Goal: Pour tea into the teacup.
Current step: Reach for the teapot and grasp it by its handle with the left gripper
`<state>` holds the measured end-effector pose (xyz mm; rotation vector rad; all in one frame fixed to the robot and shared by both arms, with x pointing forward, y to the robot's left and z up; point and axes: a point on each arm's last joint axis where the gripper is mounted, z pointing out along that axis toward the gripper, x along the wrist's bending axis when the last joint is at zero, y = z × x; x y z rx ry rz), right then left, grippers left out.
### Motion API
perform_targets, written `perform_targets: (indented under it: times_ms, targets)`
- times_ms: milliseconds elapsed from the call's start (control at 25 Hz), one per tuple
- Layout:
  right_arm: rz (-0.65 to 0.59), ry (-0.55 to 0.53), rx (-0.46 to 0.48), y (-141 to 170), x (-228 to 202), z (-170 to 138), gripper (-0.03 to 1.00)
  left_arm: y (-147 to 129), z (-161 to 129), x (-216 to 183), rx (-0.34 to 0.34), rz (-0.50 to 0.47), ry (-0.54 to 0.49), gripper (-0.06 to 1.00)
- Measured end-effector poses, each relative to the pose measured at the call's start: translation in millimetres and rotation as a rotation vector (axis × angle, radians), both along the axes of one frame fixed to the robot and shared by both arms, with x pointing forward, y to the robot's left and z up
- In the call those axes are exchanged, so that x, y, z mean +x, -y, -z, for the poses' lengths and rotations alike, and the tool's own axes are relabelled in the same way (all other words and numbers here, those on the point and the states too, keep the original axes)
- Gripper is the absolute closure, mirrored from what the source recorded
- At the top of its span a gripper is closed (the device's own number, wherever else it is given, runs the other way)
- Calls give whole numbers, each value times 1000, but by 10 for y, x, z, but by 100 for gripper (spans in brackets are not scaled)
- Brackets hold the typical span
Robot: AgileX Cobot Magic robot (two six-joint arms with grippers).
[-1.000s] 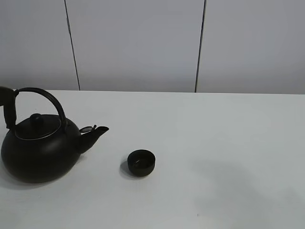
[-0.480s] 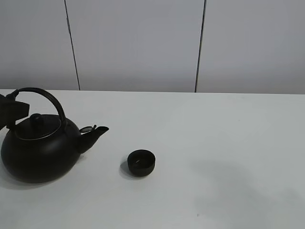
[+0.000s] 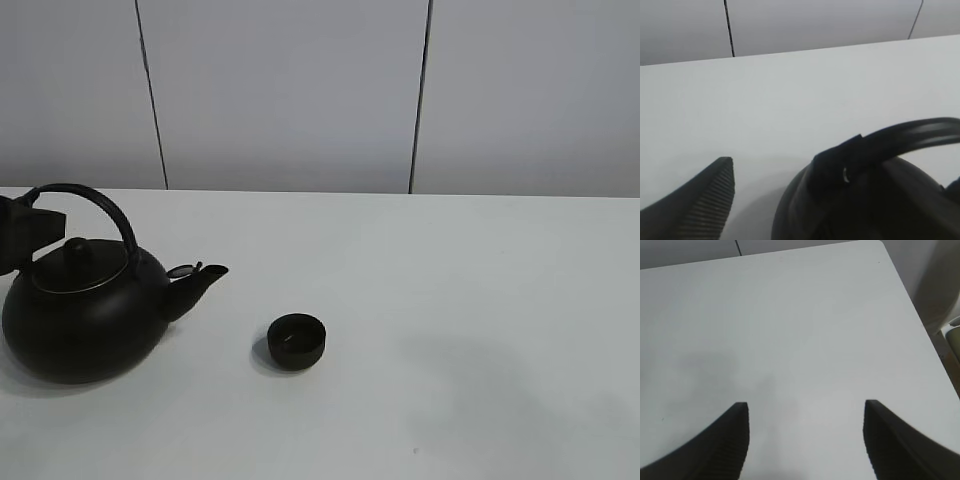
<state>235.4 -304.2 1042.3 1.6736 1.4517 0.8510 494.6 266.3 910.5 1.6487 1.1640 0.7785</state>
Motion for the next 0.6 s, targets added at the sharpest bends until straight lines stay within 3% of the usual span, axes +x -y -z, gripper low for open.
perform_targets:
  times_ms: [120, 360, 600]
  targets:
    - [0, 0, 0, 0, 0, 0, 51, -8, -18, 9, 3, -6, 24, 45]
    - [-1, 0, 1, -1, 0, 0, 51, 10, -18, 4, 52, 33, 43, 76]
    - [-1, 0, 1, -1, 0, 0, 51, 7, -19, 7, 83, 42, 54, 78]
